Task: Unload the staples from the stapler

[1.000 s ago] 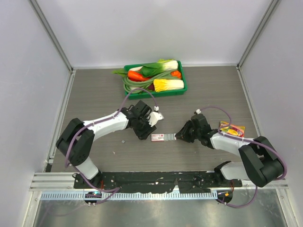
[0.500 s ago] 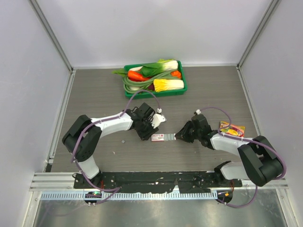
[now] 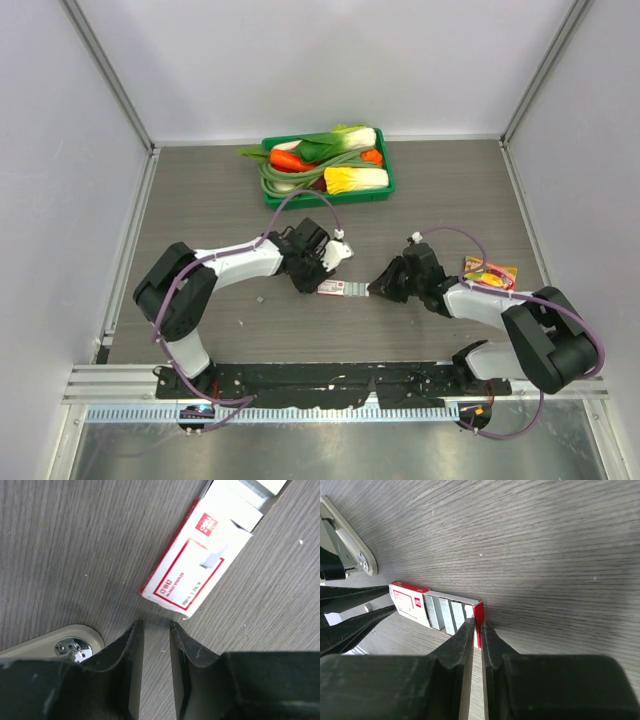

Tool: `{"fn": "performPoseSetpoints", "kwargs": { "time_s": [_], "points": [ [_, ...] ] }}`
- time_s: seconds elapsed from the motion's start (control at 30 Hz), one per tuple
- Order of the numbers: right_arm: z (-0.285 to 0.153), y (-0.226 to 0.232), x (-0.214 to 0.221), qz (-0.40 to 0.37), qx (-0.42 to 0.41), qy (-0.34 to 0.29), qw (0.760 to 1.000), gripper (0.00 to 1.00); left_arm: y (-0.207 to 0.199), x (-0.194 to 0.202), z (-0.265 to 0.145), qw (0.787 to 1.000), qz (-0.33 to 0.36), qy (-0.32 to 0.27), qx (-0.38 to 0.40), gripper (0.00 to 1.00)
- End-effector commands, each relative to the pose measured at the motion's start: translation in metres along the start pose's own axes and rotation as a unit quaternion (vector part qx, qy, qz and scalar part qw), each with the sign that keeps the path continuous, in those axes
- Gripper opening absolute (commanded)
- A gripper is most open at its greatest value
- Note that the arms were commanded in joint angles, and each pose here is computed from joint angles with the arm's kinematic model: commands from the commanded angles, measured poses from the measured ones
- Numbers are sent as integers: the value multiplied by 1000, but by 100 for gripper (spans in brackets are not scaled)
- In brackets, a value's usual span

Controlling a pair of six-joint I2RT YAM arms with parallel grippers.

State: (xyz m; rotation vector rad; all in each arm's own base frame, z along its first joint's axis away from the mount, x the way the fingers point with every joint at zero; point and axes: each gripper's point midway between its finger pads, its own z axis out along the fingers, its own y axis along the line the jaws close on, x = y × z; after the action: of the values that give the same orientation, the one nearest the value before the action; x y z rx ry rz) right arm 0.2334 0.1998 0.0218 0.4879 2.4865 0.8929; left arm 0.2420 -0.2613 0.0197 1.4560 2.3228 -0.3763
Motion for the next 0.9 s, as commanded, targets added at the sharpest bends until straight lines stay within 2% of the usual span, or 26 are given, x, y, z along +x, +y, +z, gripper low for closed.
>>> {"fn": "performPoseSetpoints", "kwargs": {
  "time_s": [0.0,0.47,0.87],
  "points": [
    [3,9,1,-6,-9,0,1000,15,-11,-19,-3,1000,5,-26,16,30],
    [17,31,5,-18,-26,8,999,15,-17,-18,-1,999,15,-25,30,32],
    [35,50,26,-49,-38,43,997,15,-15,-17,-1,999,21,-25,23,33]
  ]
}}
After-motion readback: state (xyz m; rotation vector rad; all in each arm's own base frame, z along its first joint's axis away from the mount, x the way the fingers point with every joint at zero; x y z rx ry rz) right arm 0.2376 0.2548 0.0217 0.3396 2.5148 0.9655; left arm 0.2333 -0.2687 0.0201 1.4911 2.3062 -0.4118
